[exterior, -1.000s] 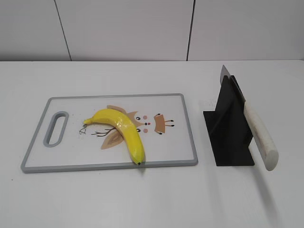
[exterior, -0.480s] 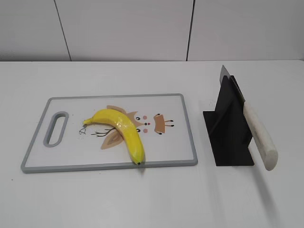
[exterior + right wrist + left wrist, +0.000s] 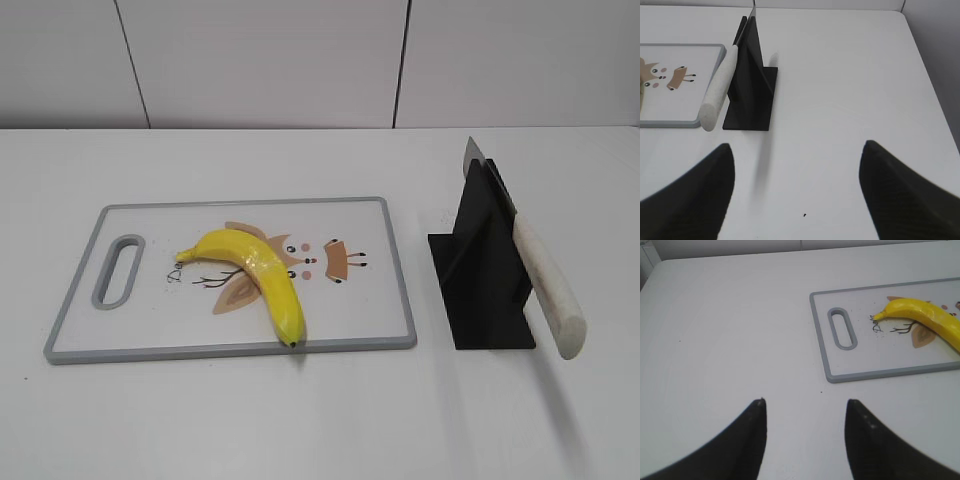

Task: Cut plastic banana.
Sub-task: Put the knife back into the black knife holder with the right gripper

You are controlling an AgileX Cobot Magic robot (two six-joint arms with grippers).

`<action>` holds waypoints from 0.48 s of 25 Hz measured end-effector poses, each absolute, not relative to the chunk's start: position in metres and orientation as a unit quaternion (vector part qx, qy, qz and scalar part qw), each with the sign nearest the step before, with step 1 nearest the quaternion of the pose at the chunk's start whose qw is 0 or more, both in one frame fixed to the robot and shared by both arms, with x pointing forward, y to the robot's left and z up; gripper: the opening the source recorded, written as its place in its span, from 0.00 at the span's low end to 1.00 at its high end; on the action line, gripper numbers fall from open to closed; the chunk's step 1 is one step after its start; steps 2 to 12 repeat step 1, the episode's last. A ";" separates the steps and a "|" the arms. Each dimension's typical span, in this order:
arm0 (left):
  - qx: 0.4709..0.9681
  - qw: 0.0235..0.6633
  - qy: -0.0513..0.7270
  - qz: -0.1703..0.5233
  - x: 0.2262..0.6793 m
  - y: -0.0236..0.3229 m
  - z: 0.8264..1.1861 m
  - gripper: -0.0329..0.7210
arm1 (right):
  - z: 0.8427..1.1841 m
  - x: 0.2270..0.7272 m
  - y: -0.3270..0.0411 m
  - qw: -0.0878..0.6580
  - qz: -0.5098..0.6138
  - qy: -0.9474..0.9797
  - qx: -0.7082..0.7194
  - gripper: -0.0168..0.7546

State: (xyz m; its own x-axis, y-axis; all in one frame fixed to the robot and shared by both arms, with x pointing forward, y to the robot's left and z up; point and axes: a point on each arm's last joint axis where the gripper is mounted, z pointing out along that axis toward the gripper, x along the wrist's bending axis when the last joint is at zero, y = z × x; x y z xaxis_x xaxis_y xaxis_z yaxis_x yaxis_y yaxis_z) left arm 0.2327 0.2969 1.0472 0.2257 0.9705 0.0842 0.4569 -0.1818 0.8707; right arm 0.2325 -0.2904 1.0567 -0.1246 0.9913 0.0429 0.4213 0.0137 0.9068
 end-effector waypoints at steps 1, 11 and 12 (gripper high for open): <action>0.688 0.374 0.519 0.343 0.233 0.297 1.047 0.67 | 1.057 0.232 -0.290 0.343 0.416 0.624 0.566 0.79; 0.688 0.374 0.519 0.343 0.233 0.297 1.047 0.67 | 1.057 0.232 -0.290 0.343 0.416 0.624 0.566 0.79; 0.688 0.374 0.519 0.343 0.233 0.297 1.047 0.67 | 1.057 0.232 -0.290 0.343 0.416 0.624 0.566 0.79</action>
